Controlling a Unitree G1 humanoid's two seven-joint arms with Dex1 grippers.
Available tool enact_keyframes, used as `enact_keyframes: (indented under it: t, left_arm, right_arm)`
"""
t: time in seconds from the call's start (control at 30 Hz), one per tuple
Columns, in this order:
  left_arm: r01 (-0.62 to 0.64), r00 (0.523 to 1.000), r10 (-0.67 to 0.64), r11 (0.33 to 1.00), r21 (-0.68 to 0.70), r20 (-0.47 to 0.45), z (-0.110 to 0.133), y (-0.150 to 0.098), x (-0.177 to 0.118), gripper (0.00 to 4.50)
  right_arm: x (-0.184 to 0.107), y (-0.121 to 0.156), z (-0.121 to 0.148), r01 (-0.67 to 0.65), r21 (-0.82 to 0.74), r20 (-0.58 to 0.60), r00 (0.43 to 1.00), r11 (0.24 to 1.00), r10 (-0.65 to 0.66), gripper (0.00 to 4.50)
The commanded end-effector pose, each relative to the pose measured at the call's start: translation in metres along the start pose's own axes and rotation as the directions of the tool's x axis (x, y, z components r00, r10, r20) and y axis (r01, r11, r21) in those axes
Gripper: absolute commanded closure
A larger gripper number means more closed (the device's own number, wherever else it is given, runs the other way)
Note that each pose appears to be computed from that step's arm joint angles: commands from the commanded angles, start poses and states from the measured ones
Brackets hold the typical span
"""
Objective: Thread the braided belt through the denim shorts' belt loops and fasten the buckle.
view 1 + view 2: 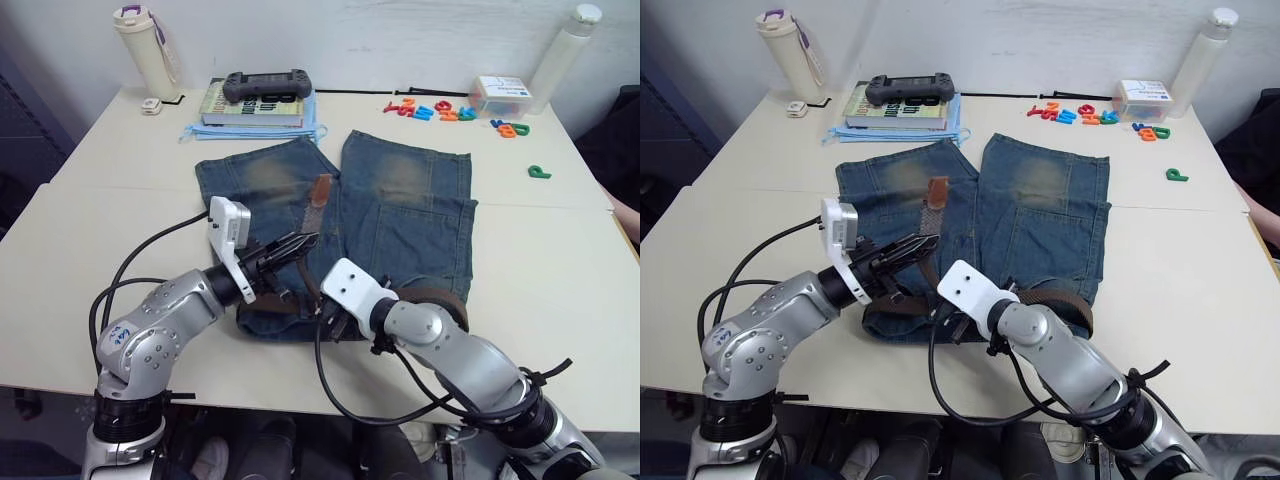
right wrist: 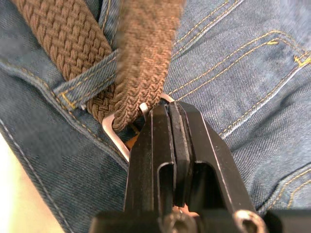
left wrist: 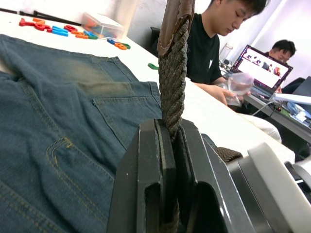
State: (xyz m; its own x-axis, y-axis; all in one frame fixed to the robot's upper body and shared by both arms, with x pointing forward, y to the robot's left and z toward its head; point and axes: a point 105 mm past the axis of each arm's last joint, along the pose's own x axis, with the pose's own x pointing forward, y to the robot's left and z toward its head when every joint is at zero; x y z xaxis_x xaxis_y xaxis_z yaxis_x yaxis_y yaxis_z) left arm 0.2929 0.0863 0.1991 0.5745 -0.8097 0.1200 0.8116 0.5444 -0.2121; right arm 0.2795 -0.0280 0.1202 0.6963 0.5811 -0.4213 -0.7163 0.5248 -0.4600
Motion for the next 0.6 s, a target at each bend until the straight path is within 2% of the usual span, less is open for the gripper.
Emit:
enact_keyframes:
  t: [0.03,0.27,0.6]
  left_arm:
    - [0.004,0.999,-0.006,0.999,0.046,0.036,0.011,0.000,0.002,4.50]
    - [0.023,1.000,-0.023,0.999,0.047,-0.003,0.006,0.005,0.007,4.50]
    - [0.059,0.998,-0.058,0.997,0.040,-0.018,0.005,-0.001,0.012,4.50]
  right_arm:
    - [-0.001,0.014,-0.012,-0.041,-0.055,-0.033,0.999,0.998,0.039,4.40]
    - [-0.005,0.021,-0.014,-0.056,-0.183,-0.017,0.998,0.982,0.054,4.40]
    - [-0.001,0.025,-0.019,-0.060,-0.288,-0.040,0.998,0.956,0.051,4.40]
